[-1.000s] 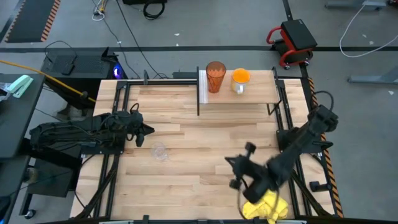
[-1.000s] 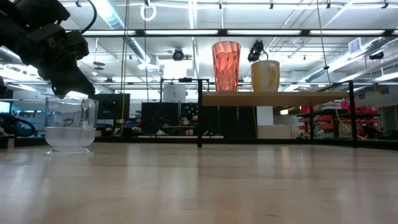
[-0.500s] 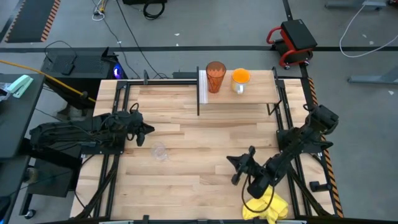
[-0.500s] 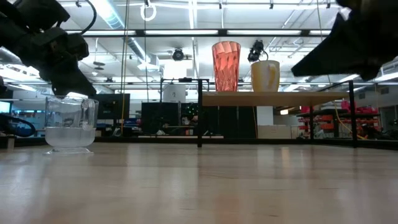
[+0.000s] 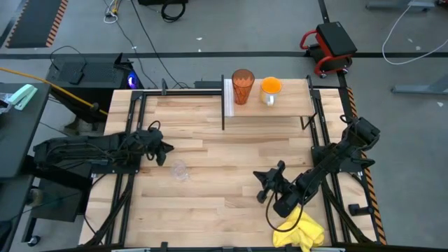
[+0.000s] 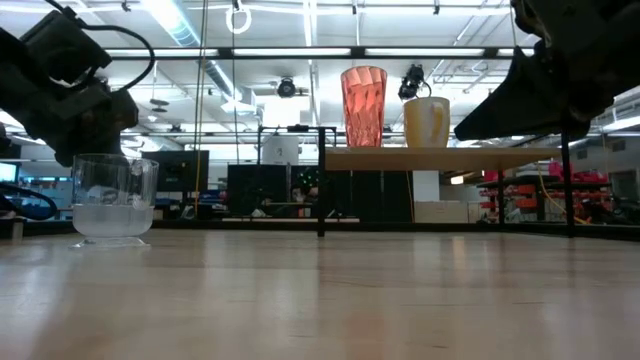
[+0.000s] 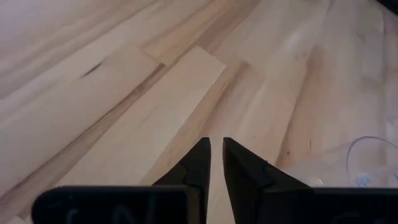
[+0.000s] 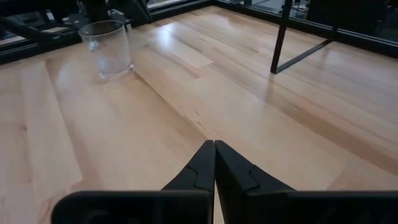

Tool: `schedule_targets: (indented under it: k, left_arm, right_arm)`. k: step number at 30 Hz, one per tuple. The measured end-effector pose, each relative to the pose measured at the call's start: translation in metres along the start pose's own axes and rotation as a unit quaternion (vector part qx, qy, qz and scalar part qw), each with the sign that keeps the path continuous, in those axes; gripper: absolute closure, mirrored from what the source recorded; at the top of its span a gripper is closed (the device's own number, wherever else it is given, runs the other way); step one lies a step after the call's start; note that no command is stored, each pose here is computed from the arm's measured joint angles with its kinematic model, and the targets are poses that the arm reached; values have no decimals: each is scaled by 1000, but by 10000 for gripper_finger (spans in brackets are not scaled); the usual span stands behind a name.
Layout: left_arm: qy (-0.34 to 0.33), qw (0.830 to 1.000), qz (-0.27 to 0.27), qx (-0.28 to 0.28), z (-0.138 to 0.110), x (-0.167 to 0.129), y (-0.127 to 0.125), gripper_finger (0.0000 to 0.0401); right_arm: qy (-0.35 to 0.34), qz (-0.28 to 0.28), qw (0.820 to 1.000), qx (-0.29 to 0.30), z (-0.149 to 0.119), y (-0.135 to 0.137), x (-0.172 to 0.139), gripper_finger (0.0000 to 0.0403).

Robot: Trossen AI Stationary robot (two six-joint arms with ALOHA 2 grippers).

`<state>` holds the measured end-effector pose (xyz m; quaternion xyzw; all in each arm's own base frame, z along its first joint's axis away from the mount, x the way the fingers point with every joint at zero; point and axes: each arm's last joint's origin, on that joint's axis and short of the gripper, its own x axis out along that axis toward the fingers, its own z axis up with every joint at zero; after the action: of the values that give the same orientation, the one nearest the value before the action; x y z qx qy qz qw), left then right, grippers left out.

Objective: Stack small to large cups/mugs on shelf
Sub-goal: Put the transparent mug on the shelf

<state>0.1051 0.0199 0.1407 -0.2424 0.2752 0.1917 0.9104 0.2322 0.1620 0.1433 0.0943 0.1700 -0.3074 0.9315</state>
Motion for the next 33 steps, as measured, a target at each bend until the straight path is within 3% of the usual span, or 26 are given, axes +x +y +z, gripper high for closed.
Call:
schedule_targets:
  k: [9,23,33]
  left_arm:
    - [30,999,10,-24,-6,0,2,350]
    - [100,991,-86,-27,-22,-6,-21,357]
    - [108,989,-101,-17,-27,-8,-27,372]
  right_arm:
    - [19,12,1000,2,-1,1,0,391]
    - [22,15,1000,4,-1,1,0,390]
    - [21,16,1000,7,-1,2,0,390]
